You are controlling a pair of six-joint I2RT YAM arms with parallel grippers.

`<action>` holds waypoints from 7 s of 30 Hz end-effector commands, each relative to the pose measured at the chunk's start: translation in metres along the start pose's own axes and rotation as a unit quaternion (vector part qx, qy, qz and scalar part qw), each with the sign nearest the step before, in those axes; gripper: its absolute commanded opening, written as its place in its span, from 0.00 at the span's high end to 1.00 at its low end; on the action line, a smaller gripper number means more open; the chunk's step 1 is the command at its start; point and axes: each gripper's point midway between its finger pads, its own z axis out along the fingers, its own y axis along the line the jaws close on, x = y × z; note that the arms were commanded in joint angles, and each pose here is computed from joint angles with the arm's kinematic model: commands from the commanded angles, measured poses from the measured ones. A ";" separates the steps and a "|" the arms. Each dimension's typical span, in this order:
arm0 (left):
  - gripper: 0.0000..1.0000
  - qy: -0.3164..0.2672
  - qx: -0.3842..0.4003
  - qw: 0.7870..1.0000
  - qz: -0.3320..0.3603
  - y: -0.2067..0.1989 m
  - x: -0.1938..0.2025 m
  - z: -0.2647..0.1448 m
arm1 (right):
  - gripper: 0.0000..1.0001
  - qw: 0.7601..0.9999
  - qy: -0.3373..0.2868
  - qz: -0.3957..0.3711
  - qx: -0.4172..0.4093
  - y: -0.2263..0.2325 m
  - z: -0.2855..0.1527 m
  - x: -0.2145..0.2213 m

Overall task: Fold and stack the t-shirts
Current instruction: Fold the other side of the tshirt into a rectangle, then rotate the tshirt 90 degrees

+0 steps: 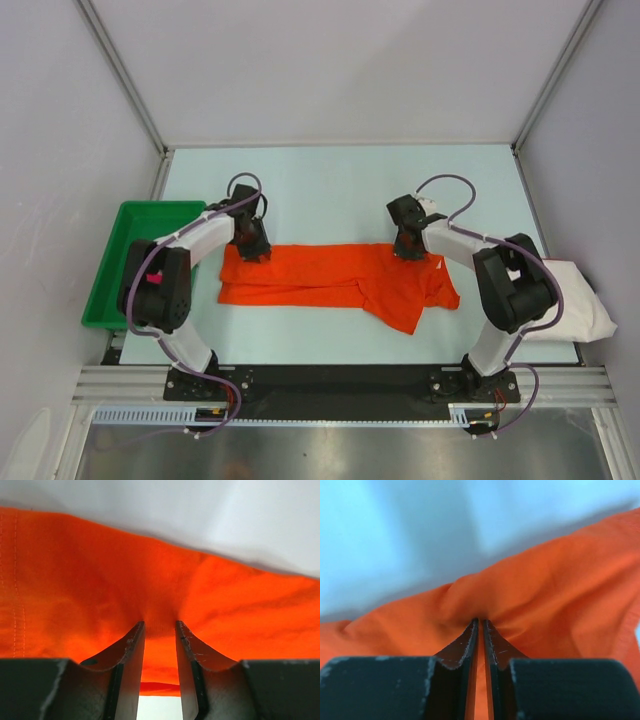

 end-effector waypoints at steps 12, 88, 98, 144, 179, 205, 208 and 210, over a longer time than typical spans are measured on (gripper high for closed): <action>0.66 0.066 -0.092 0.992 -0.046 0.052 0.024 0.023 | 0.89 0.991 0.061 0.113 0.032 -0.042 0.036 -0.011; 0.66 -0.031 -0.091 0.995 0.005 0.025 -0.077 0.044 | 0.94 0.990 -0.014 0.018 0.136 -0.070 -0.074 0.136; 0.76 -0.021 -0.106 0.994 0.003 0.031 -0.072 0.048 | 1.00 0.986 0.000 0.029 0.165 -0.080 -0.063 0.150; 1.00 0.080 -0.123 0.986 0.079 0.050 0.054 0.017 | 1.00 0.982 0.065 0.072 0.160 -0.033 0.051 0.007; 1.00 0.152 0.039 0.956 0.248 -0.128 0.197 -0.020 | 1.00 0.981 0.067 0.028 -0.180 0.180 0.113 -0.121; 0.48 -0.205 0.074 0.959 0.184 -0.135 0.043 -0.140 | 0.39 0.972 -0.165 -0.004 -0.169 0.104 -0.113 -0.176; 0.53 -0.183 0.097 0.956 0.207 -0.152 0.041 -0.119 | 0.42 0.974 -0.137 -0.011 -0.179 0.094 -0.125 -0.126; 0.57 -0.175 0.110 0.952 0.225 -0.164 0.039 -0.110 | 0.44 0.976 -0.125 -0.013 -0.181 0.091 -0.129 -0.096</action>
